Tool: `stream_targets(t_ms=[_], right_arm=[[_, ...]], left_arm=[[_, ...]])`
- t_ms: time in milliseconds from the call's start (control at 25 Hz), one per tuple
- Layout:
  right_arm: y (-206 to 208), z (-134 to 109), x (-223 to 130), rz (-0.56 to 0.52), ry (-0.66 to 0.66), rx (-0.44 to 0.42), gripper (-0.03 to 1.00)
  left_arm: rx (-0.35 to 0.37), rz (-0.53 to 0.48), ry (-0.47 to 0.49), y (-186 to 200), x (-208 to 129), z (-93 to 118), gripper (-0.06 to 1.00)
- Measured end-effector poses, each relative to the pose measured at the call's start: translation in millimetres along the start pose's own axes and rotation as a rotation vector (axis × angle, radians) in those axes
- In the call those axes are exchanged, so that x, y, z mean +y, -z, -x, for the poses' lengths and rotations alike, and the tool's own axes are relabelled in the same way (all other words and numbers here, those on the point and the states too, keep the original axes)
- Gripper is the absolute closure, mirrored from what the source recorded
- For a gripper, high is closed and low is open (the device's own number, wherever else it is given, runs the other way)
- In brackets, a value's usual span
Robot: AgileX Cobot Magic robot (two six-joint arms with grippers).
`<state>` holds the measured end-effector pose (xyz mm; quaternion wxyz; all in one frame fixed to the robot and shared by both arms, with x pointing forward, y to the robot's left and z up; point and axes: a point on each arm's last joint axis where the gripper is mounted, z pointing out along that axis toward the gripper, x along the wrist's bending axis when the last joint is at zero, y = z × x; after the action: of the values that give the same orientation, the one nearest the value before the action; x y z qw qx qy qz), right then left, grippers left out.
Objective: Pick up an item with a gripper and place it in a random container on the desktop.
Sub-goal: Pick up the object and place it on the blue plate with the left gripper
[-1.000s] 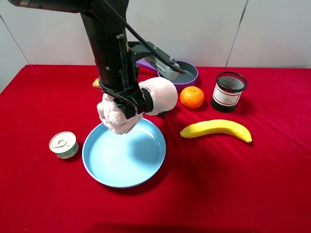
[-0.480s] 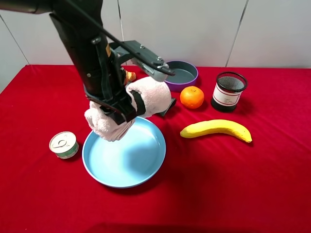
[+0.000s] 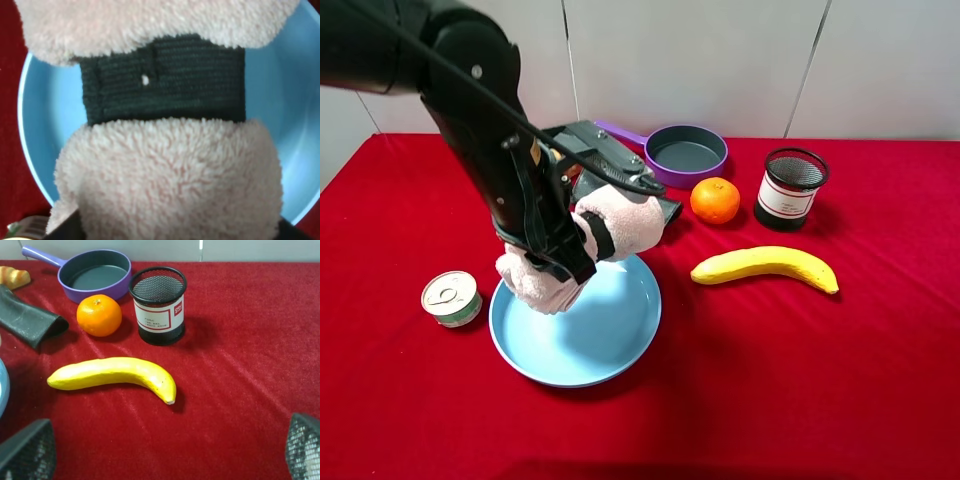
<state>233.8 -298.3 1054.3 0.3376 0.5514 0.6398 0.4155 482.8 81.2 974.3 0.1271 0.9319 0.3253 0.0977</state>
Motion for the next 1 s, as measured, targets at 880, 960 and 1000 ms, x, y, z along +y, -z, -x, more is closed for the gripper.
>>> stream_targets(t_ms=[880, 960, 1000], right_arm=[[0, 0, 0, 0.0, 0.0, 0.0, 0.28], [0, 0, 0, 0.0, 0.0, 0.0, 0.28], [0, 0, 0, 0.0, 0.0, 0.0, 0.28]], left_arm=[[-0.011, -0.016, 0.014, -20, -24, 6, 0.51], [-0.012, -0.014, 0.015, -21, -25, 6, 0.51], [-0.012, -0.012, 0.015, -22, -25, 6, 0.51]])
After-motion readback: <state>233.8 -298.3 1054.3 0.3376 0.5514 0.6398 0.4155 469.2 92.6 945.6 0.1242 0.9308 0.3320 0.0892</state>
